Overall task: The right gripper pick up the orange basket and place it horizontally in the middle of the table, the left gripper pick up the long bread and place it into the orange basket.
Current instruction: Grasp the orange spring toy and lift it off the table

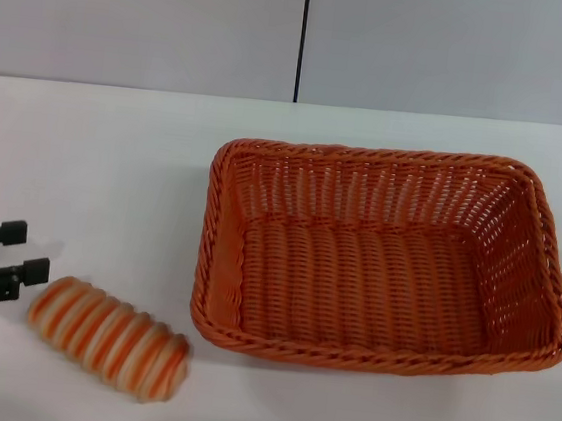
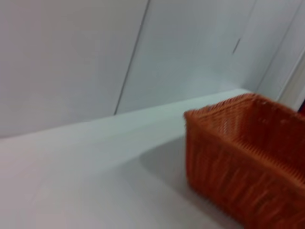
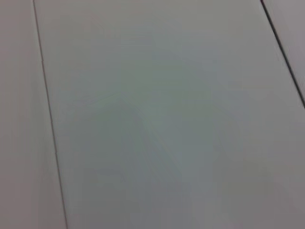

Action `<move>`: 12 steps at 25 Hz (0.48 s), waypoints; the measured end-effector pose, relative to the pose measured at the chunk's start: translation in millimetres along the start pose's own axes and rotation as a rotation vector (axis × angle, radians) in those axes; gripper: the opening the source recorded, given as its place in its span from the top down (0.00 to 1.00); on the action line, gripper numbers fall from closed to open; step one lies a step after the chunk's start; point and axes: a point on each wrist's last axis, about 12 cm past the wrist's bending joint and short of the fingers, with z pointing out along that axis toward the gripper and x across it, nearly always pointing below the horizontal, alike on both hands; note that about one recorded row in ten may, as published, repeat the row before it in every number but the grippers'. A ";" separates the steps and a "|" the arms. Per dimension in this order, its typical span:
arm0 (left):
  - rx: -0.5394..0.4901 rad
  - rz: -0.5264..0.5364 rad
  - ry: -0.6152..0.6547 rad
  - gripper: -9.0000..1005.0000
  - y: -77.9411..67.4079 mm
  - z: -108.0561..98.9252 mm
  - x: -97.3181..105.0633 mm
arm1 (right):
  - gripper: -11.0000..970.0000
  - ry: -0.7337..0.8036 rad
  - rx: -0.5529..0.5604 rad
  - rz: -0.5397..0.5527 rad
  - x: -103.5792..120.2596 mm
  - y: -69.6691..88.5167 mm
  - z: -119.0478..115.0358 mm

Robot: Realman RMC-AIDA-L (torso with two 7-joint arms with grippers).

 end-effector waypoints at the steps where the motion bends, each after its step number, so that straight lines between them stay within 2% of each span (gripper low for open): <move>1: -0.005 -0.002 0.007 0.31 0.5 0.3 1.1 | 0.34 -0.003 0.006 -0.001 -0.2 -0.5 -0.1; 12: -0.012 -0.036 0.063 0.31 -1.2 8.6 21.0 | 0.34 -0.042 0.031 0.001 -3.0 -1.1 -2.2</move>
